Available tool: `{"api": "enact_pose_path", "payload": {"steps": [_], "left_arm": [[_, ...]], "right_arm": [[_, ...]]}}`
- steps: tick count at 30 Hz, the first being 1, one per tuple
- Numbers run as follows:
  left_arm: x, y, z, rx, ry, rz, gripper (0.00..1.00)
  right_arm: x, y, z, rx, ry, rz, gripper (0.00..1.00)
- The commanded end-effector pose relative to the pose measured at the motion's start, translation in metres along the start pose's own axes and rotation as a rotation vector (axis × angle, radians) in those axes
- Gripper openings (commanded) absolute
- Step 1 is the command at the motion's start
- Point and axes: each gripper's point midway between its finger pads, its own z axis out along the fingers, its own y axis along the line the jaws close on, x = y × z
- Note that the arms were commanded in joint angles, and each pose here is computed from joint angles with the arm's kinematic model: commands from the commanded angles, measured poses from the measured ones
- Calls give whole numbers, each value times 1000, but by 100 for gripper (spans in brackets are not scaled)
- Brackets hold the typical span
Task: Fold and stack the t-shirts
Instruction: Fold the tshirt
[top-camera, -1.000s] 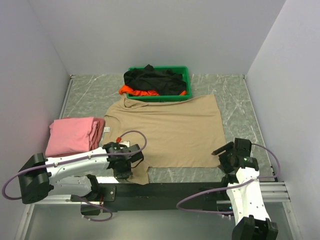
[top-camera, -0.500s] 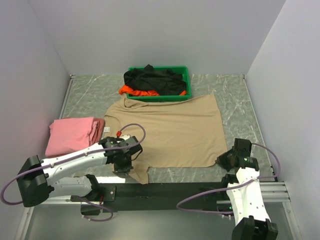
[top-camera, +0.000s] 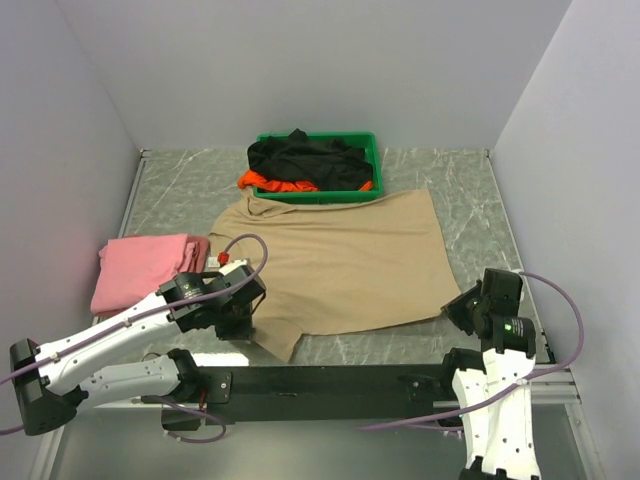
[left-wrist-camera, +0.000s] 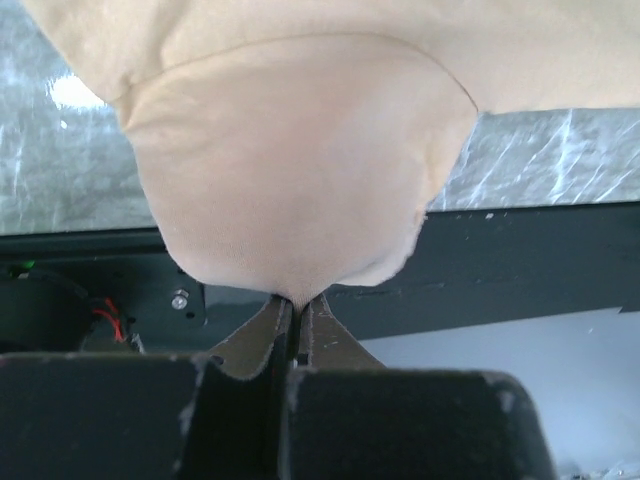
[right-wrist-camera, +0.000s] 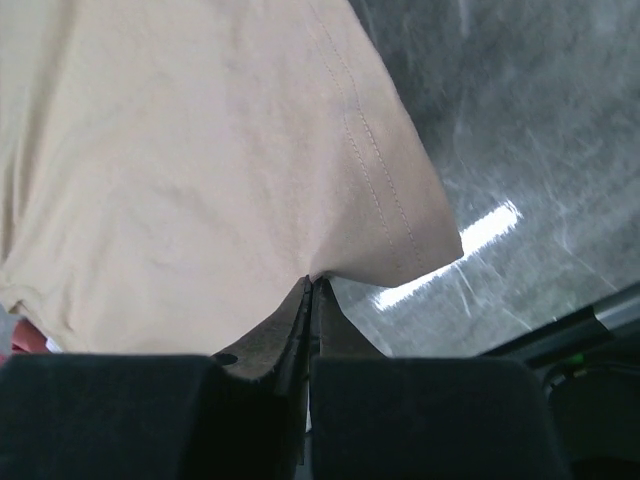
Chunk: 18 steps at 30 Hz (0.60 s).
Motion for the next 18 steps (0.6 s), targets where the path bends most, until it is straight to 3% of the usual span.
{"api": "enact_pose_path", "payload": {"steps": [1,7,11,18], "left_arm": [[5,2,-17,19,28,-3,1],[2,4,-43,72,0,-28,1],[-9,-16,-44,142,-38,-8,1],[-51,-26,-22,7,-152,1,1]], "right_arm": [[10,-10,-9,38,37,-18,0],[15,-11,-14,40,57,-50,0],[12,-5,-12,4,34,-51,0],[-4,10,-8,-35,-16,-61,0]]}}
